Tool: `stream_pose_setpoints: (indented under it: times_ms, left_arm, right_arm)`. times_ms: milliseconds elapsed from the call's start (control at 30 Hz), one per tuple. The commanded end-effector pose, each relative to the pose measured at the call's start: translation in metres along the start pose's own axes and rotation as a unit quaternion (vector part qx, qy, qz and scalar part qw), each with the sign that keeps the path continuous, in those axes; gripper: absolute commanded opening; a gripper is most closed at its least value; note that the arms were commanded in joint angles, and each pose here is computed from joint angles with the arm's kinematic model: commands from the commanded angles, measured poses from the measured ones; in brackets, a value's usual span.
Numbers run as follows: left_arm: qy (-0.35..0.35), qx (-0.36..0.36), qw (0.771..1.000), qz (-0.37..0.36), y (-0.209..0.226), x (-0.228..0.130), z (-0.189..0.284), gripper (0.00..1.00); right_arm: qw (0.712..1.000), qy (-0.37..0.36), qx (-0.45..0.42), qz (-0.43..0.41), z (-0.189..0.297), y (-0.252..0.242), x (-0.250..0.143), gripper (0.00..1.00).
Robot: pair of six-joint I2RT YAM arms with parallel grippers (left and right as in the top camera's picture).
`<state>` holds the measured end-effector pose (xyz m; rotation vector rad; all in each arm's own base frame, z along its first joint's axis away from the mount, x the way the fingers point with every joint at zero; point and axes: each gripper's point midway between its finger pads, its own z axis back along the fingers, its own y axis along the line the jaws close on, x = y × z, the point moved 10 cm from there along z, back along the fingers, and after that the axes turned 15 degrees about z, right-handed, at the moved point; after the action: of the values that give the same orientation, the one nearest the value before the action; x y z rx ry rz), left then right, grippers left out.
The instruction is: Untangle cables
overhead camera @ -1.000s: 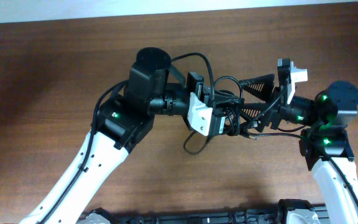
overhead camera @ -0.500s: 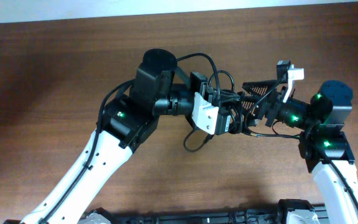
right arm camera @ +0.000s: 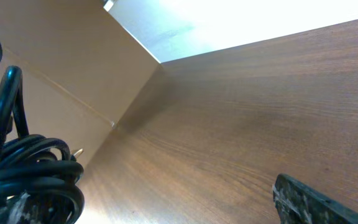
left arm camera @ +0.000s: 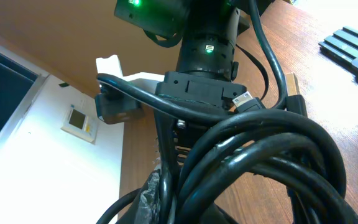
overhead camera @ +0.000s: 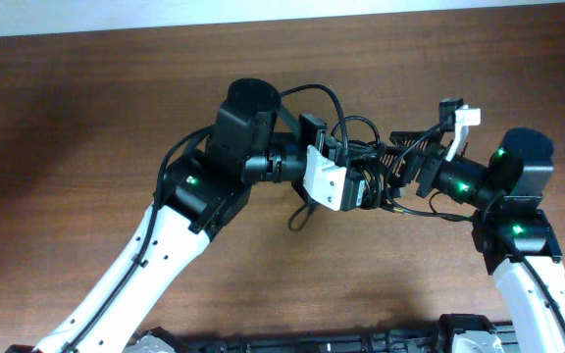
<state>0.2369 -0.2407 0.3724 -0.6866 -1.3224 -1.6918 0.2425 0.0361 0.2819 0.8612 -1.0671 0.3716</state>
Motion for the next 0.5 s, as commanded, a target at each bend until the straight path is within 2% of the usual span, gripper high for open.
stream_pose_setpoints:
  times_ms: [0,200,467]
  left_arm:
    - [-0.114,-0.060,0.991,-0.045,-0.025,0.055,0.026,0.00]
    - [-0.118,-0.054,0.990,-0.054,-0.027,0.062,0.032,0.00]
    - [-0.111,-0.041,0.991,-0.057,-0.028,0.065,0.039,0.00]
  right_arm:
    - [0.988,-0.007,-0.149,-0.032,0.002,-0.031,-0.004,0.99]
    - [0.980,0.006,-0.192,-0.049,0.004,-0.037,-0.010,0.99]
    - [0.979,0.008,-0.197,-0.051,0.004,-0.037,-0.011,0.99]
